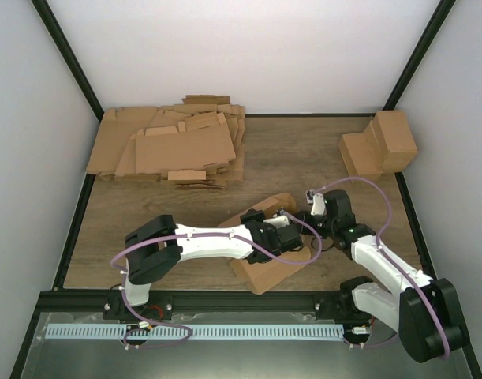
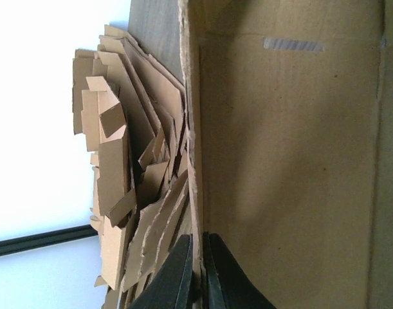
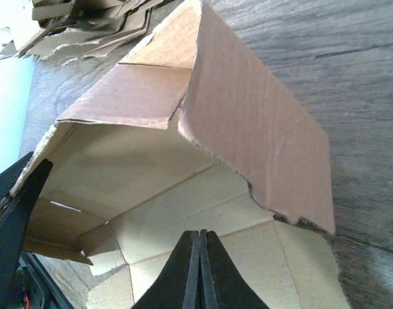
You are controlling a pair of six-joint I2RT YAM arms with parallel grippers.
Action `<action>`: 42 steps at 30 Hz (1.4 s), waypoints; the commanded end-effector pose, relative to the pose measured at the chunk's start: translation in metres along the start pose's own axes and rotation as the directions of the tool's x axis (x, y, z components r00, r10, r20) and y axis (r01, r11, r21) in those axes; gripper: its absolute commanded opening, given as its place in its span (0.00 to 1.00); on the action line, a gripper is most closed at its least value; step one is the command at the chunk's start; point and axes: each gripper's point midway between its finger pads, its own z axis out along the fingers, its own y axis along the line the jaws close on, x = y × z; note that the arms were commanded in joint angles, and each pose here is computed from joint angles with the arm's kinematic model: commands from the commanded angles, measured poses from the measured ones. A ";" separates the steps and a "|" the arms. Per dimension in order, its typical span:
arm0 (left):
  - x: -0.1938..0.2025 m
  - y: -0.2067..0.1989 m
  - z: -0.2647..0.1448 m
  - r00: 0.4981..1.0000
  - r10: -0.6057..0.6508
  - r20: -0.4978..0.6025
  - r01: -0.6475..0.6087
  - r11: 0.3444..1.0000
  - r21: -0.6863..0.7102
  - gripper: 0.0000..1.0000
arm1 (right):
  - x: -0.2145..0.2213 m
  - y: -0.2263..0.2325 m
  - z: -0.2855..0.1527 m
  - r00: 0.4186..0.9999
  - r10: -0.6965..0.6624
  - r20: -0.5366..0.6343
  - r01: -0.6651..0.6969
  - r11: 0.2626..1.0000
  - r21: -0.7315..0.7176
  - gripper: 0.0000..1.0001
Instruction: Fold the paper box
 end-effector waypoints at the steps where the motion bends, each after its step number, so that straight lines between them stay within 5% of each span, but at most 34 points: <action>1: 0.004 -0.010 0.002 1.000 -0.002 -0.004 0.002 1.000 -0.019 0.05 | 0.008 0.008 0.002 1.000 0.024 -0.010 -0.025 0.998 -0.054 0.01; 11: 0.007 -0.017 -0.002 1.000 0.016 -0.004 -0.017 0.996 -0.092 0.08 | 0.026 0.003 0.008 0.999 0.007 -0.032 -0.010 0.996 -0.085 0.02; 24: 0.009 -0.003 -0.007 0.999 0.036 -0.002 -0.036 0.987 -0.154 0.09 | -0.006 -0.020 -0.012 0.992 -0.047 0.114 0.030 0.989 0.142 0.40; 42: 0.011 0.039 0.010 0.999 -0.011 -0.035 0.003 0.978 -0.208 0.12 | 0.040 0.001 -0.003 0.996 0.086 -0.025 -0.088 0.993 -0.084 0.45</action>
